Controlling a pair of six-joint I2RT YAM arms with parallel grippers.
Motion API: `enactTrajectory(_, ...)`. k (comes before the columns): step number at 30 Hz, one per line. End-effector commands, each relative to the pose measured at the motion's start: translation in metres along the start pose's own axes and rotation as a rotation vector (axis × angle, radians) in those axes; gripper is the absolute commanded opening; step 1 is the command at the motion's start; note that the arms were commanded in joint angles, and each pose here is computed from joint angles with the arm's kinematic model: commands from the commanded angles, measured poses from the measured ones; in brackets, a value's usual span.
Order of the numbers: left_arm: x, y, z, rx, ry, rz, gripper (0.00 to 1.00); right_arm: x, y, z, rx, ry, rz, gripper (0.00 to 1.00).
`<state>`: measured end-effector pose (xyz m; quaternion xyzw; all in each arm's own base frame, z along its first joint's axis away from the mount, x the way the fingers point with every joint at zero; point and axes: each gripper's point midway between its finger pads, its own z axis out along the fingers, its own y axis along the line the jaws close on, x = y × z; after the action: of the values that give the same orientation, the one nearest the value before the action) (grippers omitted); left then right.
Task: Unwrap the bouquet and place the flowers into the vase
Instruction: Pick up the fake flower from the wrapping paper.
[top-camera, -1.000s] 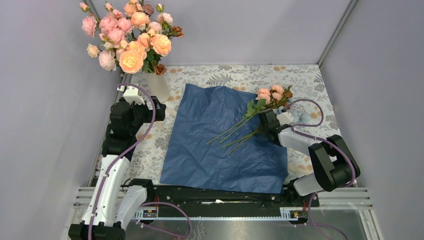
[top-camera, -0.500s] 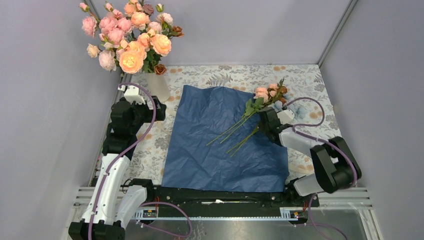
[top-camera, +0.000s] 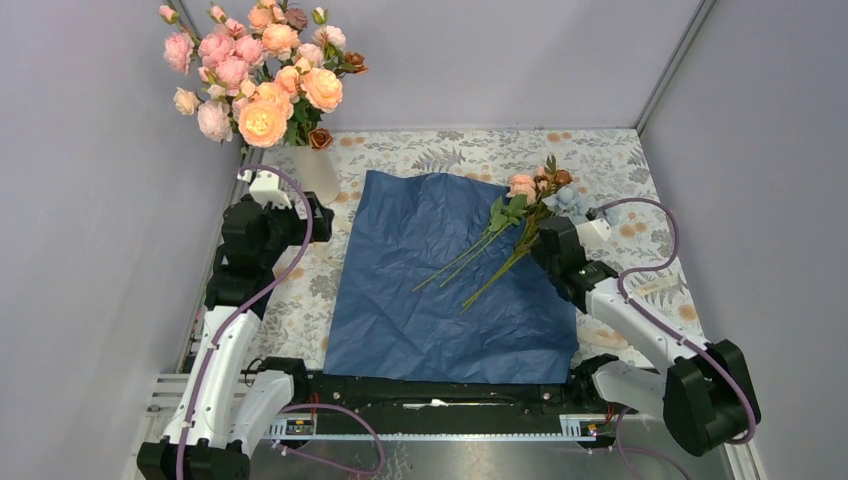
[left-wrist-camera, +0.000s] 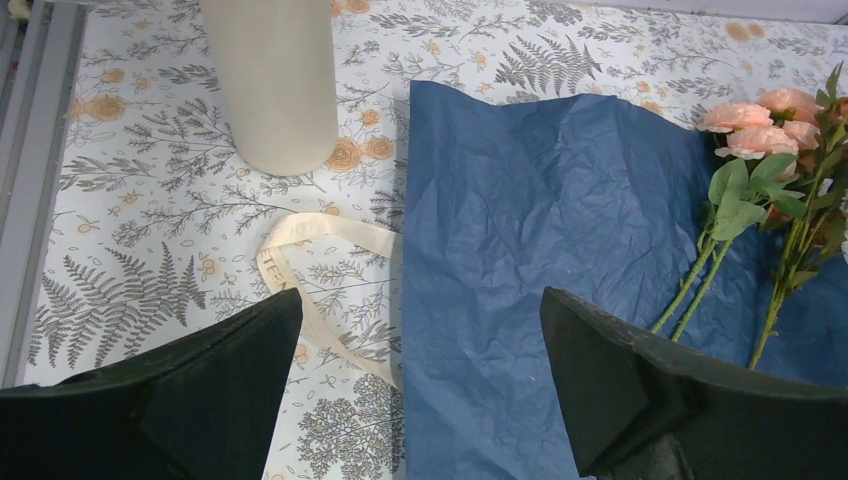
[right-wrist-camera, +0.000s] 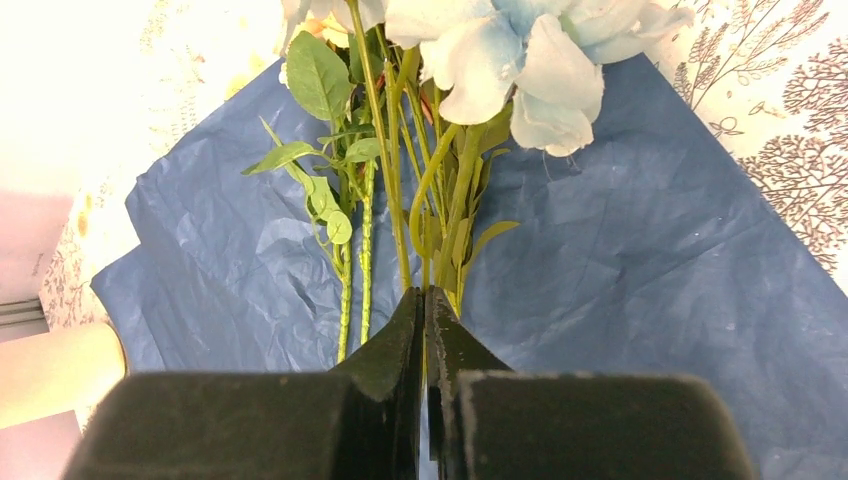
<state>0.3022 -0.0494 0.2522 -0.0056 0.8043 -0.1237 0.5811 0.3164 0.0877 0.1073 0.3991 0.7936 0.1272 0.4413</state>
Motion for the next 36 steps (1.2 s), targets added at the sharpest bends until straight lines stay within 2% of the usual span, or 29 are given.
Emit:
enactTrajectory(1,-0.006,-0.013,-0.001,0.063,-0.024,0.014,0.99,-0.025,-0.004,-0.012,0.003,-0.09,-0.007,0.0)
enactTrajectory(9,-0.005,-0.044,-0.003,0.18,-0.01,-0.01,0.99,-0.072,-0.003,-0.047,-0.04,-0.257,-0.067,0.0)
enactTrajectory(17,0.002,-0.092,-0.011,0.352,0.007,-0.144,0.98,-0.108,0.011,-0.086,-0.133,-0.358,-0.162,0.0)
enactTrajectory(23,0.0,-0.119,-0.023,0.432,0.018,-0.23,0.98,-0.106,0.041,-0.109,-0.326,-0.324,-0.221,0.0)
enactTrajectory(36,-0.027,-0.145,-0.054,0.572,-0.025,-0.408,0.98,-0.081,0.119,-0.178,-0.822,-0.215,-0.384,0.0)
